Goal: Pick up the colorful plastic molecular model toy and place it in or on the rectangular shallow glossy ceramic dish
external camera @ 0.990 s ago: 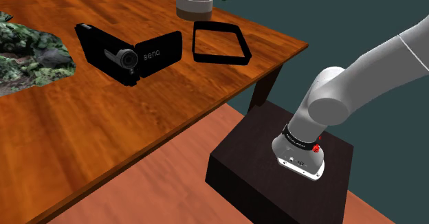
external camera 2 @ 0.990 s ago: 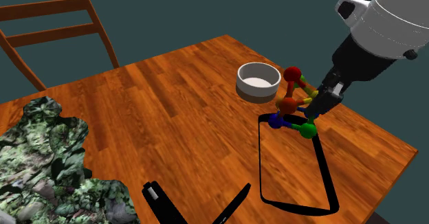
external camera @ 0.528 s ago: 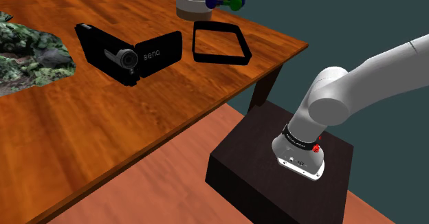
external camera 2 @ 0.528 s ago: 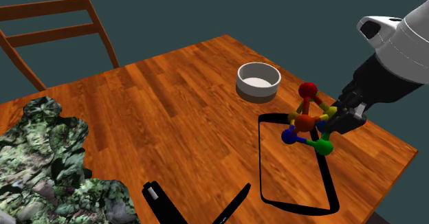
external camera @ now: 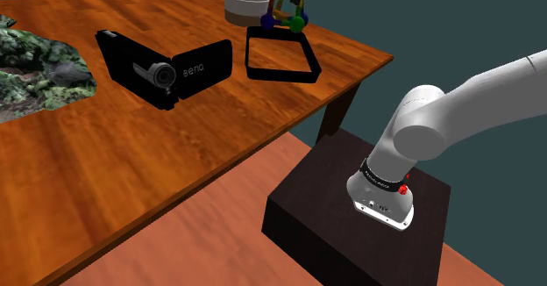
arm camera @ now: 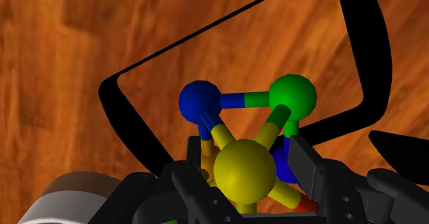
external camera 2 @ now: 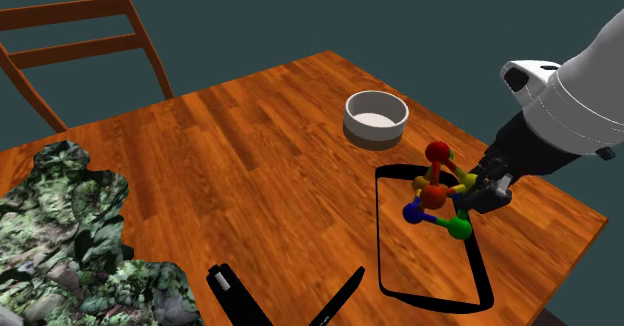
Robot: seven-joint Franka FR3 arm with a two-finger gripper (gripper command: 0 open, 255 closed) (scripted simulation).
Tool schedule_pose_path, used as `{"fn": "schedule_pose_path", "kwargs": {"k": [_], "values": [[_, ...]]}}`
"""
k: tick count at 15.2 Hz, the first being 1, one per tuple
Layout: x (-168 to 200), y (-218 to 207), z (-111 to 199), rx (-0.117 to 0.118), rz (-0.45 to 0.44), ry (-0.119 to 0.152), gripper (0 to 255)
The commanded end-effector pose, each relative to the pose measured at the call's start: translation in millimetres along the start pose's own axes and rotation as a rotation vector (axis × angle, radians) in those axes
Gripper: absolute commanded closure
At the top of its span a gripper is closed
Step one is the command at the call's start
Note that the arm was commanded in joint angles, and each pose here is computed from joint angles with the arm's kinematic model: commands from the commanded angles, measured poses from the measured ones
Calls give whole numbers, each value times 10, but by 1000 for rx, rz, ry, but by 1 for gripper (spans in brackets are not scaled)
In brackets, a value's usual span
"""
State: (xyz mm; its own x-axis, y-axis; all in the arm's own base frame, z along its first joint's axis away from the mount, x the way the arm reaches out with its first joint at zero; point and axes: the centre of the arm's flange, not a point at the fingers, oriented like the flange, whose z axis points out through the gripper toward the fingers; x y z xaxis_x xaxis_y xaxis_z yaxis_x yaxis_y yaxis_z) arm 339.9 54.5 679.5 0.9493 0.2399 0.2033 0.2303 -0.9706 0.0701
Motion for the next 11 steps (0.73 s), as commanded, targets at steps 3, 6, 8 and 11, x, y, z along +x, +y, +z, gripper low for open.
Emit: {"fn": "schedule_pose_path", "kwargs": {"k": [3,6,8,11], "values": [[-46,-12,209,0,0,1,255],[-65,-19,300,0,0,1,255],[-65,-19,300,0,0,1,255],[-65,-19,300,0,0,1,255]]}}
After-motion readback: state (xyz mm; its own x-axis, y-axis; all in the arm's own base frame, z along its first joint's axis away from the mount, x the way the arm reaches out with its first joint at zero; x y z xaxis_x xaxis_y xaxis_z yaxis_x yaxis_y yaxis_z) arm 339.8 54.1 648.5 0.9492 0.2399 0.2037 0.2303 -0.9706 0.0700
